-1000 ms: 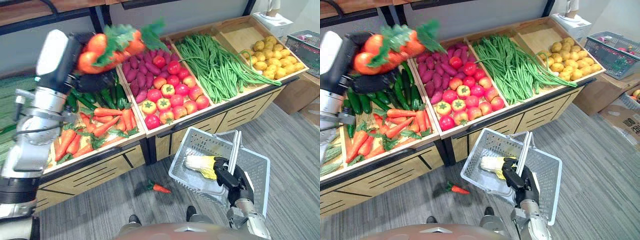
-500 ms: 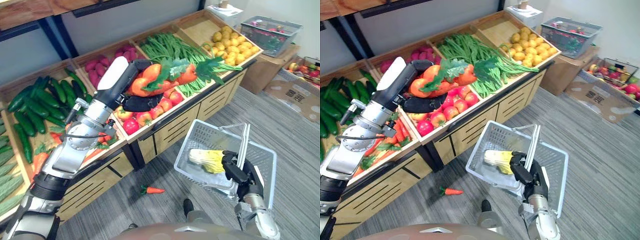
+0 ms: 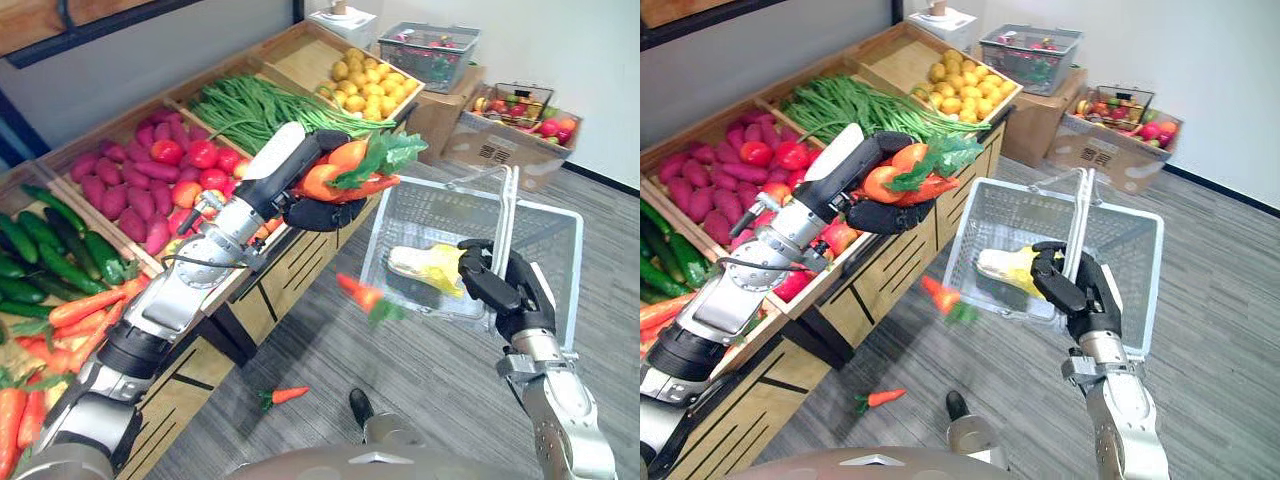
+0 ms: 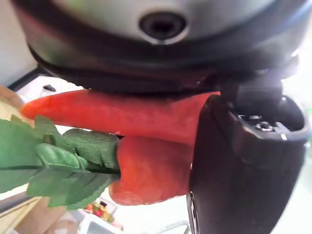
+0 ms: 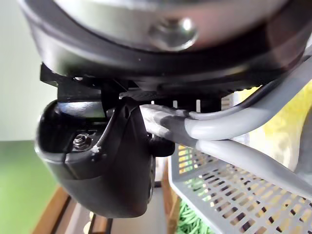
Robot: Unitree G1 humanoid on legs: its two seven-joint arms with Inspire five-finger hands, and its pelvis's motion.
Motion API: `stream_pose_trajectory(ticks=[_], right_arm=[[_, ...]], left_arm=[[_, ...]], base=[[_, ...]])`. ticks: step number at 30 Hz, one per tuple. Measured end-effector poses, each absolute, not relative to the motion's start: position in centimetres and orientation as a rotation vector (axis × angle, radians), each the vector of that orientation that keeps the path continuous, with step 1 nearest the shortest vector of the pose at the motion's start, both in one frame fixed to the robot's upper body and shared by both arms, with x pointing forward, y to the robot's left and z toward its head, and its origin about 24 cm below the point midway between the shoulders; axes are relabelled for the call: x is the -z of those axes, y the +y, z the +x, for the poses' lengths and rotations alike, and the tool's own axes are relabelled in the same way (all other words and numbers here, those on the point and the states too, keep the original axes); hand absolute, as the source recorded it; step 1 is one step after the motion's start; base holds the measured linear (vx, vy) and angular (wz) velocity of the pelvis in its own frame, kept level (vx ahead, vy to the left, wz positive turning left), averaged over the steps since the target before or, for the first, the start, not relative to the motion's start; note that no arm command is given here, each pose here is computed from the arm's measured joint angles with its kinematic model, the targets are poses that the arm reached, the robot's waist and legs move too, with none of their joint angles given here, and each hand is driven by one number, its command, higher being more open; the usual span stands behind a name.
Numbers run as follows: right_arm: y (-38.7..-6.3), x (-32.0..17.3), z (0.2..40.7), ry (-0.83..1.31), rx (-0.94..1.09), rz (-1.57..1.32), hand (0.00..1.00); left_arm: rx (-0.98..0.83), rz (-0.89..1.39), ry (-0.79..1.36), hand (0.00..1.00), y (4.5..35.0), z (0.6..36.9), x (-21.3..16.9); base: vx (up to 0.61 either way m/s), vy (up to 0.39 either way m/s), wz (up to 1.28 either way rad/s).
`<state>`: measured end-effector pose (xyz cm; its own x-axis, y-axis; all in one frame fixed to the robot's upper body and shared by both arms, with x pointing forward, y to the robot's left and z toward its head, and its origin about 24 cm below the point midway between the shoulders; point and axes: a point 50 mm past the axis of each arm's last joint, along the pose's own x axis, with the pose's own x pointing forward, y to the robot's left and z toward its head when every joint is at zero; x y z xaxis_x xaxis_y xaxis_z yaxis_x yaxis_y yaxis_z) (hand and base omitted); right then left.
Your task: Pick vegetable in the basket
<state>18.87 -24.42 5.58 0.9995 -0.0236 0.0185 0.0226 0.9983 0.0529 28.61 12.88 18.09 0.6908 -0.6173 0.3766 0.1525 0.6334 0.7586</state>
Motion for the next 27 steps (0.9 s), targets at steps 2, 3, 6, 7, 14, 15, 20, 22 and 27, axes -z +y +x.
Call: stream_pose_trajectory(ticks=[2,3,6,7,14,15,20,22,27], right_arm=[[-24.0,-5.9,19.4,-0.031,-0.019,0.050,0.00],[-23.8,-6.0,19.5,-0.033,-0.038,0.046,0.00],[-23.4,-6.1,19.8,-0.030,-0.086,0.037,0.00],[-23.1,-6.0,19.8,-0.025,-0.107,0.043,0.00],[-21.4,-5.9,20.3,-0.017,-0.203,0.068,0.00],[-21.4,-5.9,20.3,-0.016,-0.209,0.065,0.00],[-20.4,-6.1,20.6,-0.023,-0.271,0.067,0.00],[-20.0,-6.3,20.6,-0.035,-0.285,0.067,0.00],[-19.6,-7.3,20.7,-0.076,-0.302,0.063,0.00]], left_arm=[[0.481,0.761,-0.681,0.00,12.8,28.6,-18.2],[0.491,0.759,-0.685,0.00,12.5,28.7,-18.2],[0.522,0.744,-0.701,0.00,11.4,28.8,-18.3],[0.529,0.734,-0.704,0.00,11.0,28.9,-18.3],[0.575,0.709,-0.721,0.00,9.6,28.8,-18.0],[0.579,0.712,-0.720,0.00,9.5,28.9,-18.0],[0.579,0.724,-0.716,0.00,9.4,29.4,-18.2],[0.579,0.723,-0.715,0.00,9.4,29.4,-18.1],[0.583,0.714,-0.714,0.00,9.2,29.4,-18.1]], base=[[-0.06,0.022,-0.34],[-0.06,0.024,-0.21],[-0.05,0.037,-0.11],[-0.03,0.047,-0.10],[-0.01,0.053,-0.06],[0.00,0.049,-0.02],[0.01,0.041,-0.10],[0.02,0.036,-0.14],[0.01,0.054,-0.11]])
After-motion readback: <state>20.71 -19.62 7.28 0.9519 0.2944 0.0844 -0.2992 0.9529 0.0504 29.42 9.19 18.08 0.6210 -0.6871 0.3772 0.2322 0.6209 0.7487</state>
